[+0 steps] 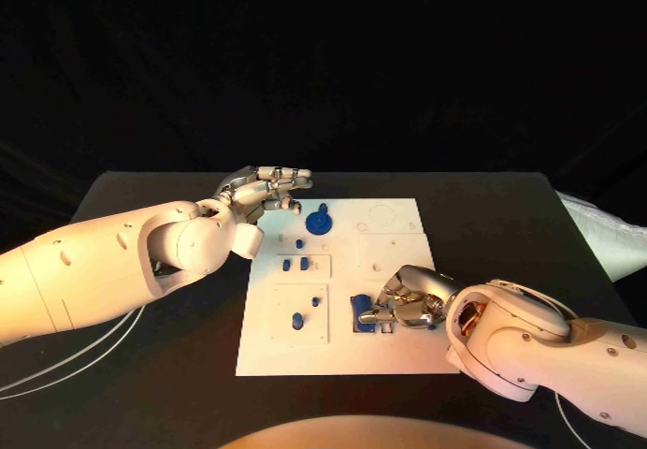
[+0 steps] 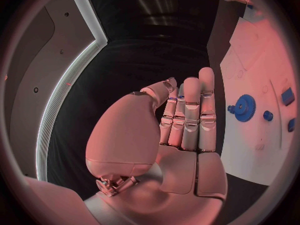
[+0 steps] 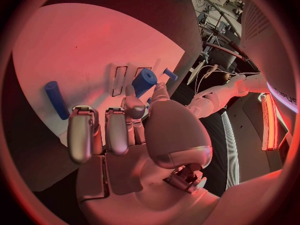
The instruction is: Assemble the parts on the task board
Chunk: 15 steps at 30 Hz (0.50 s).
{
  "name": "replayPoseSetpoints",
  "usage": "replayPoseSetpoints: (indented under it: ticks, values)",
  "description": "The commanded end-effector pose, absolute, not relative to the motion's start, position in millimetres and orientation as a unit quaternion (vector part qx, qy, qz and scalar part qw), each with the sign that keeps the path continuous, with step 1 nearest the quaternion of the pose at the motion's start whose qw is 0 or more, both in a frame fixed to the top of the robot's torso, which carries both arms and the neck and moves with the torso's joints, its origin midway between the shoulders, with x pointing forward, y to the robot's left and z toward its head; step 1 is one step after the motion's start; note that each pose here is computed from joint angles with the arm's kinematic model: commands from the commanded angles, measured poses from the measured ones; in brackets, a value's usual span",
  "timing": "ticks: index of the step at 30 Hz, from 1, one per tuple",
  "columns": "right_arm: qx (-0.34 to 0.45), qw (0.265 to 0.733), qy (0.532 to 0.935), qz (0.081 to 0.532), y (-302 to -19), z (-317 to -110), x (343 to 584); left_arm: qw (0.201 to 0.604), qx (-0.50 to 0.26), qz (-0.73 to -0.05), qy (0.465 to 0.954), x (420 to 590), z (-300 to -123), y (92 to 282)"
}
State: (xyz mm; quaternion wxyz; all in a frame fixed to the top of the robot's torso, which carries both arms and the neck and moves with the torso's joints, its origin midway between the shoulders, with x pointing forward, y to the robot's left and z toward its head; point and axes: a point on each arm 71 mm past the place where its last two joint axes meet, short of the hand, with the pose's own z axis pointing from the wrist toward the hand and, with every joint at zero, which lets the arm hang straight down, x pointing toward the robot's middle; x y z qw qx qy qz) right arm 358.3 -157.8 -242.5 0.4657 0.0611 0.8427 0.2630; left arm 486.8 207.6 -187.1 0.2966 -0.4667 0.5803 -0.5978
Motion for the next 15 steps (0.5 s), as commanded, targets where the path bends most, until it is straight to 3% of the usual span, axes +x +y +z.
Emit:
replayPoseSetpoints:
  ticks: [1,15]
  values:
    - [0.034,0.469,0.842,0.262,-155.0,-242.3,357.0,0.290,-0.460,-0.605,0.582,486.1,-186.1,205.1]
    - [0.006,0.476,0.843,0.250,-151.2,-245.8,359.4,0.288,-0.460,-0.605,0.583,485.9,-186.3,205.2]
